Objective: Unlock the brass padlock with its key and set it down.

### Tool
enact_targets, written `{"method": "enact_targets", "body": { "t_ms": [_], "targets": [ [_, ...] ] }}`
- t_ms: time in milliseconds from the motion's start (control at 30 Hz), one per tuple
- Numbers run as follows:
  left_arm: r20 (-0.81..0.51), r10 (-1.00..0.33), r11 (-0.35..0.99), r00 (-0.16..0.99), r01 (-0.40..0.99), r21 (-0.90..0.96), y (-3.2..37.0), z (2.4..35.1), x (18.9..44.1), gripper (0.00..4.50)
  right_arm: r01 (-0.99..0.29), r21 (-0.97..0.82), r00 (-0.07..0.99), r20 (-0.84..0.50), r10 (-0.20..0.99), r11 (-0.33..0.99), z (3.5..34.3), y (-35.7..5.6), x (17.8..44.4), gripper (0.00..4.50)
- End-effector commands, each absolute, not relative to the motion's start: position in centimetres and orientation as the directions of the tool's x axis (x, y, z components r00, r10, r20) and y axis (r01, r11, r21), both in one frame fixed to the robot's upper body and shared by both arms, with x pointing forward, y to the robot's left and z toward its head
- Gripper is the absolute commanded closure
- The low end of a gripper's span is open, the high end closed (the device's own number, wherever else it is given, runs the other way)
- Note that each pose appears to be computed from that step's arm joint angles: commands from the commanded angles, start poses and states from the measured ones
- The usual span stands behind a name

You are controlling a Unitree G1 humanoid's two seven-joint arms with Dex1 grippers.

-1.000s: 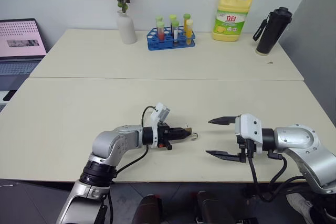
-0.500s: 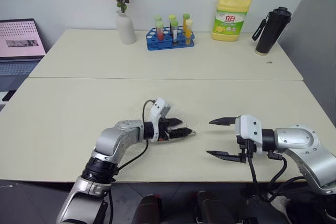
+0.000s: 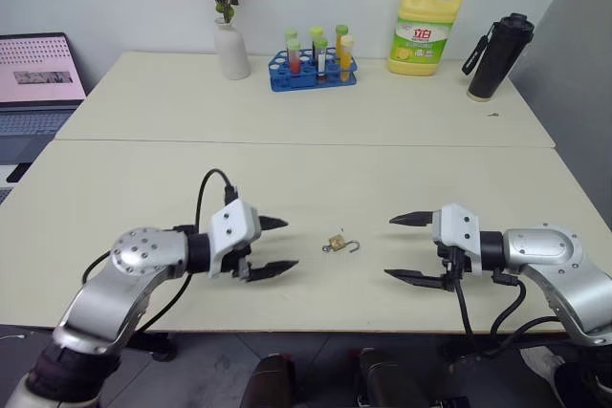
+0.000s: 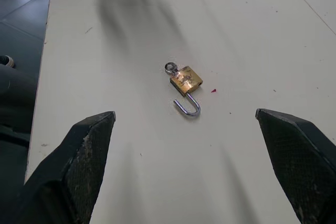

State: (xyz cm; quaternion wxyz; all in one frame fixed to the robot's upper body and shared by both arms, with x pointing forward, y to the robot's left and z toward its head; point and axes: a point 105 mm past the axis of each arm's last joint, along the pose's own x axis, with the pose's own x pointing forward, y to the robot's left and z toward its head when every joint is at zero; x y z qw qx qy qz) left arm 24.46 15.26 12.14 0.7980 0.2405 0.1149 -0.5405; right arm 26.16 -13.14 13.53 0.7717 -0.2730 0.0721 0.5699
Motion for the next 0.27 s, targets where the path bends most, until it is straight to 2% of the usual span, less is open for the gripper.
{"method": "enact_targets", "body": {
  "t_ms": [33, 267],
  "targets": [
    [-0.421, -0.822, 0.261, 0.383, 0.911, 0.318, 14.93, 13.66, 23.43, 0.82, -0.913, -0.372, 0.33, -0.425, 0.843, 0.169, 14.25, -13.52, 26.39, 0.0],
    [-0.413, -0.837, 0.248, 0.358, 0.922, 0.297, 14.34, 13.66, 22.94, 0.82, -0.924, -0.357, 0.296, -0.441, 0.847, 0.137, 13.96, -13.56, 26.65, 0.0]
  ]
}}
